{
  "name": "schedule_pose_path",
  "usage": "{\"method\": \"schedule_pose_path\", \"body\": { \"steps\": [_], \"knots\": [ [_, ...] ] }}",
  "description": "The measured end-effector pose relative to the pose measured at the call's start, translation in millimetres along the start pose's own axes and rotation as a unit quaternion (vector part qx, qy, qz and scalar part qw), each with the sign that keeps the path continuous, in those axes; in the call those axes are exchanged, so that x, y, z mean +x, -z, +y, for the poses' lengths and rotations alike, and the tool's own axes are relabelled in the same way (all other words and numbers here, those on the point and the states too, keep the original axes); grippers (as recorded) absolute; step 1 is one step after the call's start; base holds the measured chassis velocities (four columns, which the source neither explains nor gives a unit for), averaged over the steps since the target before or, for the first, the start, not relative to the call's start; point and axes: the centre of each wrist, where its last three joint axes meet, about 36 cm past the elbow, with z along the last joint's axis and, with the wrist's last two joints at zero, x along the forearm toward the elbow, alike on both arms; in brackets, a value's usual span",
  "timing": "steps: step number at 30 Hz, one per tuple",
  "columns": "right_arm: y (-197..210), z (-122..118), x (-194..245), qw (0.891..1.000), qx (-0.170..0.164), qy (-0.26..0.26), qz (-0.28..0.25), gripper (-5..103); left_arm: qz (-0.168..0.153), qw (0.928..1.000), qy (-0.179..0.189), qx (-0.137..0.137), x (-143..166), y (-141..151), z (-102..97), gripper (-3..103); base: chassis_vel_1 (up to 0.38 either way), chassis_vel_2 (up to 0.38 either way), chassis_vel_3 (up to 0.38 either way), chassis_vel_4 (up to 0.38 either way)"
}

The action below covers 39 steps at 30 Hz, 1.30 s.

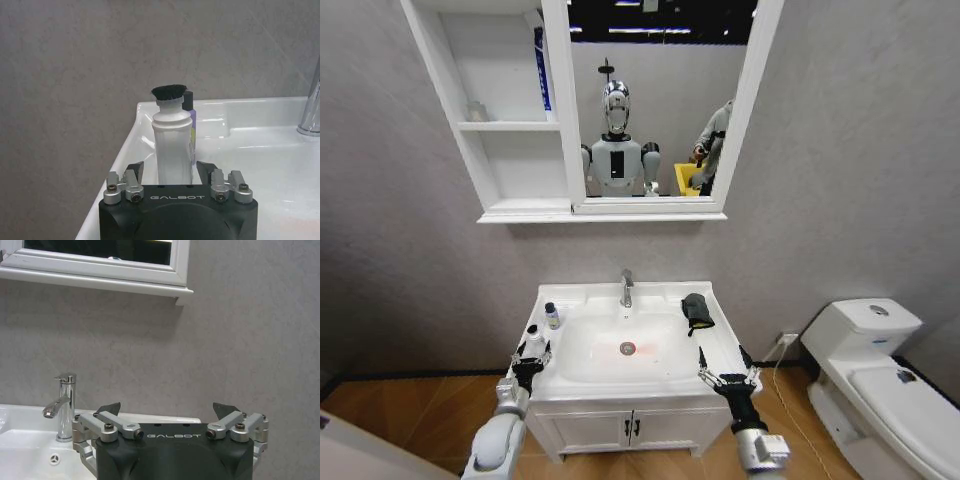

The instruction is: Move facial cleanser and shampoo from washbasin to cabinet, then wipe washbasin with towel.

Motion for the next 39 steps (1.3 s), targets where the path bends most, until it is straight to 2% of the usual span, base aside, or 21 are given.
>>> {"method": "schedule_pose_path", "body": {
  "steps": [1, 4, 5, 8, 13, 17, 18, 22, 23, 25, 26, 27, 29, 30, 32, 33, 35, 36, 38, 39],
  "knots": [
    [0, 0, 0, 1.000, 0.000, 0.000, 0.000, 100, 0.000, 1.0000, 0.000, 0.000, 0, 0, 0.0, 64, 0.000, 0.000, 0.000, 0.000],
    [0, 0, 1, 1.000, -0.002, -0.001, 0.001, 100, -0.002, 1.0000, -0.004, -0.002, 2, 1, 2.6, 47, 0.000, 0.000, 0.000, 0.000],
    [0, 0, 1, 1.000, -0.002, -0.001, 0.001, 100, -0.002, 1.0000, -0.004, -0.002, 2, 1, 2.6, 47, 0.000, 0.000, 0.000, 0.000],
    [1, -1, 3, 1.000, -0.002, -0.002, 0.000, 100, -0.006, 1.0000, -0.005, -0.006, 7, 5, 5.0, 32, 0.000, 0.000, 0.000, 0.000],
    [3, -2, 4, 1.000, -0.001, -0.002, -0.003, 100, -0.017, 0.9997, -0.014, -0.009, 17, 20, 10.0, 29, 0.000, 0.000, 0.000, 0.000],
    [6, -4, 5, 1.000, 0.000, -0.001, -0.008, 100, -0.051, 0.9969, -0.045, -0.039, 27, 86, 40.8, 29, 0.000, 0.000, 0.000, 0.000],
    [6, -4, 5, 1.000, 0.000, -0.001, -0.008, 100, -0.051, 0.9969, -0.045, -0.039, 27, 86, 40.8, 29, 0.000, 0.000, 0.000, 0.000],
    [2, -4, 4, 1.000, 0.001, -0.001, -0.006, 100, -0.083, 0.9927, -0.076, -0.042, 27, 167, 61.0, 29, 0.000, 0.000, 0.000, 0.000],
    [2, -4, 4, 1.000, 0.001, -0.001, -0.006, 100, -0.083, 0.9927, -0.076, -0.042, 27, 167, 61.0, 29, 0.000, 0.000, 0.000, 0.000],
    [1, -4, 3, 1.000, 0.001, 0.001, -0.005, 100, -0.092, 0.9900, -0.092, -0.055, 28, 219, 70.4, 29, 0.000, 0.000, 0.000, 0.000],
    [1, -4, 3, 1.000, 0.001, 0.001, -0.005, 100, -0.092, 0.9900, -0.092, -0.055, 28, 219, 70.4, 29, 0.000, 0.000, 0.000, 0.000],
    [0, -4, 3, 1.000, 0.002, 0.000, -0.004, 100, -0.092, 0.9884, -0.103, -0.063, 29, 254, 74.7, 29, 0.000, 0.000, 0.000, 0.000],
    [-2, -5, 3, 1.000, 0.002, -0.001, -0.003, 100, -0.080, 0.9885, -0.109, -0.066, 32, 306, 81.1, 29, 0.000, 0.000, 0.000, 0.000],
    [-2, -5, 3, 1.000, 0.002, -0.001, -0.003, 100, -0.080, 0.9885, -0.109, -0.066, 32, 306, 81.1, 29, 0.000, 0.000, 0.000, 0.000],
    [-3, -6, 6, 1.000, 0.003, -0.002, -0.001, 100, -0.063, 0.9899, -0.112, -0.061, 32, 352, 89.7, 29, 0.000, 0.000, 0.000, 0.000],
    [-3, -6, 6, 1.000, 0.003, -0.002, -0.001, 100, -0.063, 0.9899, -0.112, -0.061, 32, 352, 89.7, 29, 0.000, 0.000, 0.000, 0.000],
    [-4, -8, 8, 1.000, 0.004, -0.004, -0.001, 100, -0.054, 0.9900, -0.114, -0.063, 31, 396, 101.7, 29, 0.000, 0.000, 0.000, 0.000],
    [-4, -8, 8, 1.000, 0.004, -0.004, -0.001, 100, -0.054, 0.9900, -0.114, -0.063, 31, 396, 101.7, 29, 0.000, 0.000, 0.000, 0.000],
    [-5, -9, 8, 1.000, 0.006, -0.006, -0.001, 100, -0.044, 0.9914, -0.110, -0.056, 23, 426, 111.7, 29, 0.000, 0.000, 0.000, 0.000],
    [-5, -9, 8, 1.000, 0.006, -0.006, -0.001, 100, -0.044, 0.9914, -0.110, -0.056, 23, 426, 111.7, 29, 0.000, 0.000, 0.000, 0.000]
  ]
}}
